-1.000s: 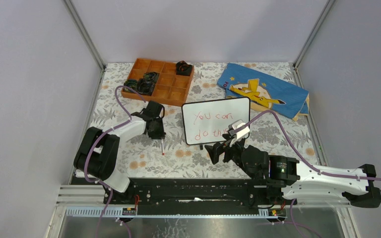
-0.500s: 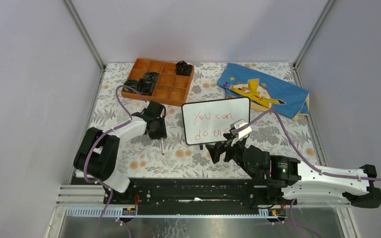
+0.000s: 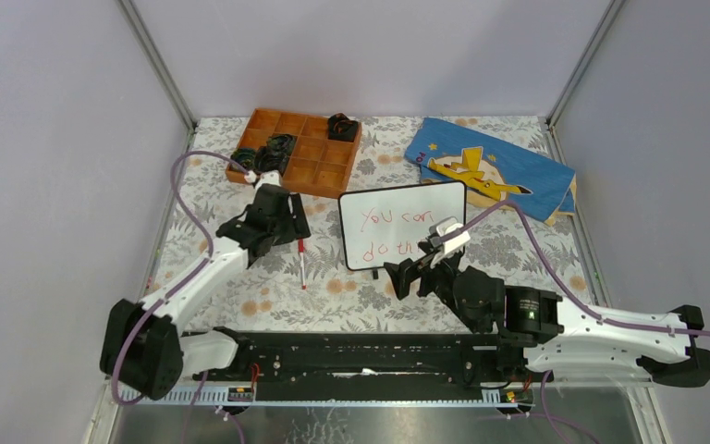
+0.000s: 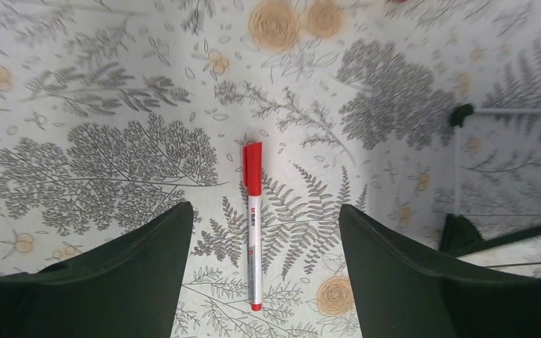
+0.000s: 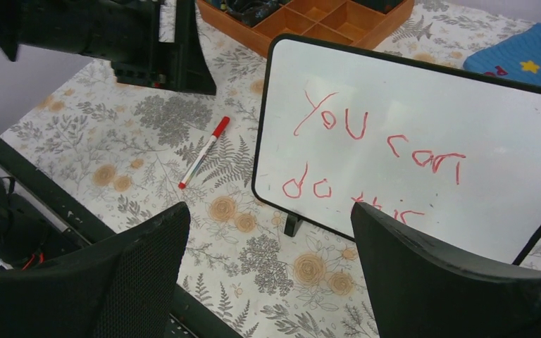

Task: Write a sentence on the whiteboard
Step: Place the whiteboard marker at the center of the board, then adjust the whiteboard marker at the center of the board.

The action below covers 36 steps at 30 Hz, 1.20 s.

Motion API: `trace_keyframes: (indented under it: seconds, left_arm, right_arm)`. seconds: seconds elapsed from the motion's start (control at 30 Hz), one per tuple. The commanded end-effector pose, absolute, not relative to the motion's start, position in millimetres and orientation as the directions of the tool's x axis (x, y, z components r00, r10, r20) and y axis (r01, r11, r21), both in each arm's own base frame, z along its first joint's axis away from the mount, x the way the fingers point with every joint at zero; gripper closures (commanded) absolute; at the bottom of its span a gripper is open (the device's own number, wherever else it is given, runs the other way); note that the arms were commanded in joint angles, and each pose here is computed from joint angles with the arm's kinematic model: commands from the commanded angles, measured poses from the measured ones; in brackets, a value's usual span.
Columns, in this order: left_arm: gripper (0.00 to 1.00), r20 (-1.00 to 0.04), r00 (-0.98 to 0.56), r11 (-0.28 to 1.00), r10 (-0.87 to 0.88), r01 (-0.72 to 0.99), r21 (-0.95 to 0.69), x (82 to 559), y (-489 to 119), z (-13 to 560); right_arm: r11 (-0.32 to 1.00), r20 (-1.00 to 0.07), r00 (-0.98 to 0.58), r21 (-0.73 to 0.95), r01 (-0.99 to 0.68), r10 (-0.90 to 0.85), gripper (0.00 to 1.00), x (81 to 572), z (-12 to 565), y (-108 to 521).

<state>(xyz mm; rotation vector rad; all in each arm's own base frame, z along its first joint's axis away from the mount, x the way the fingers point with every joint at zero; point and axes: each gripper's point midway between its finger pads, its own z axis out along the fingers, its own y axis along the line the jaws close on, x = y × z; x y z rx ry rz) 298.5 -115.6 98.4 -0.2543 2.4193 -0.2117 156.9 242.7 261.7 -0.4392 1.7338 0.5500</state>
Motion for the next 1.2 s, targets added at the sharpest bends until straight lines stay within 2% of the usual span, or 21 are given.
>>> trace_keyframes:
  seconds: [0.0, 0.17, 0.4, 0.53, 0.7, 0.8, 0.9, 1.07, 1.17]
  left_arm:
    - [0.17, -0.760, -0.603, 0.970, -0.241, -0.128, -0.206, 305.3, -103.5, 139.8]
    - [0.15, -0.845, -0.458, 0.958, -0.276, -0.065, -0.278, 300.7, -105.8, 183.4]
    - [0.09, -0.873, -0.345, 0.936, -0.345, -0.054, -0.349, 293.7, -109.7, 212.6]
    - [0.07, -0.866, -0.301, 0.914, -0.400, -0.070, -0.398, 294.2, -115.0, 228.3]
    - [0.02, -0.851, -0.266, 0.890, -0.452, -0.075, -0.449, 292.3, -113.6, 245.2]
    - [0.01, -0.866, -0.323, 0.923, -0.381, -0.088, -0.374, 290.8, -111.3, 224.7]
    - [0.01, -0.844, -0.452, 0.957, -0.289, -0.166, -0.239, 285.0, -100.3, 182.2]
    - [0.01, -0.705, -0.671, 0.973, -0.230, -0.153, -0.171, 276.8, -115.1, 120.0]
    - [0.01, -0.649, -0.734, 0.979, -0.200, -0.128, -0.157, 276.2, -125.3, 103.3]
  right_arm:
    - [0.861, -0.987, -0.156, 0.100, -0.499, 0.024, 0.08, 170.6, 285.5, 235.6]
    - [0.900, -0.994, -0.108, 0.058, -0.432, 0.012, 0.04, 182.7, 293.1, 235.4]
    - [0.970, -0.998, -0.056, 0.010, -0.243, -0.004, 0.00, 206.4, 307.1, 245.8]
    - [0.972, -0.993, -0.093, -0.050, -0.231, -0.073, 0.00, 211.4, 308.4, 260.4]
    - [0.940, -0.994, -0.103, 0.012, -0.341, -0.025, 0.00, 219.7, 310.9, 280.5]
    - [0.912, -0.995, -0.090, 0.071, -0.403, 0.037, 0.00, 221.7, 308.0, 282.9]
    - [0.925, -0.991, -0.108, 0.113, -0.364, 0.078, 0.00, 226.7, 308.0, 272.3]
    - [0.942, -0.990, -0.137, 0.064, -0.330, 0.020, 0.00, 224.2, 294.9, 254.3]
    - [0.935, -0.989, -0.144, 0.091, -0.342, 0.044, 0.00, 218.7, 293.1, 245.2]
